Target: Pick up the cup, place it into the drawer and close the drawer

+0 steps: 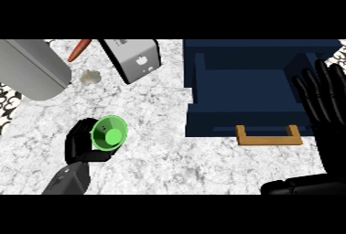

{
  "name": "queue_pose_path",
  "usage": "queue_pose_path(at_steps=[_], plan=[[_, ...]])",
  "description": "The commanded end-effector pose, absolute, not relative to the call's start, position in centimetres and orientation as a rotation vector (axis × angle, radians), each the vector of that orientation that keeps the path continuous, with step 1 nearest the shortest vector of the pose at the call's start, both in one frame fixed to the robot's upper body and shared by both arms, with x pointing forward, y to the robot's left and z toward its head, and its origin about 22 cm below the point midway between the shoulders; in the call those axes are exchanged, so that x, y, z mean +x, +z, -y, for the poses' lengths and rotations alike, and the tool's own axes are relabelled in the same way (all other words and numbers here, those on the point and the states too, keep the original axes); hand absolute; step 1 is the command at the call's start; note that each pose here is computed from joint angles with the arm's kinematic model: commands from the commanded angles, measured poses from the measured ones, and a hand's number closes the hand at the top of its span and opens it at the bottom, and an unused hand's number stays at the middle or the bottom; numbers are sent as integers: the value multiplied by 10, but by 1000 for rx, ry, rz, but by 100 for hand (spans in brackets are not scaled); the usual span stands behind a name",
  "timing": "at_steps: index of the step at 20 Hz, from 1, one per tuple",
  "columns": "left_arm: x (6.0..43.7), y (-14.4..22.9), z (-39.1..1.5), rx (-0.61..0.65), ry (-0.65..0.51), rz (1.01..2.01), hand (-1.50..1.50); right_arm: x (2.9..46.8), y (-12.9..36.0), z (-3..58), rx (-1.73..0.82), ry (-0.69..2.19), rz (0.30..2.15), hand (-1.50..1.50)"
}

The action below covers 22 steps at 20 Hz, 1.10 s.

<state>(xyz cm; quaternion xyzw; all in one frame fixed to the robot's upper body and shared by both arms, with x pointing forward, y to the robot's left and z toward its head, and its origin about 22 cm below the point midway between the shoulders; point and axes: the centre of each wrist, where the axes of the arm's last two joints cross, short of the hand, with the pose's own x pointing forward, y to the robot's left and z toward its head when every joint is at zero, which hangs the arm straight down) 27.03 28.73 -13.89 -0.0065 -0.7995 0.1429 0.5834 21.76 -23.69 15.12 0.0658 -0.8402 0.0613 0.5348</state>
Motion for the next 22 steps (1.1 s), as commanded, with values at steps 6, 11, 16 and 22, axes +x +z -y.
queue_pose_path(at_steps=[6, 11, 16, 22], plan=[[292, -104, -264, -264, 259, 2055, 150, 216, 145, 229, 162, 146, 1989, -150], [303, -56, -261, -339, 119, 2050, 150, 228, 143, 255, 133, 131, 1999, -150], [327, 10, -207, -396, 127, 2067, 150, 219, 140, 255, 142, 136, 1970, -150], [328, 79, -189, -436, 108, 2072, 150, 233, 144, 244, 143, 104, 1989, -150]])
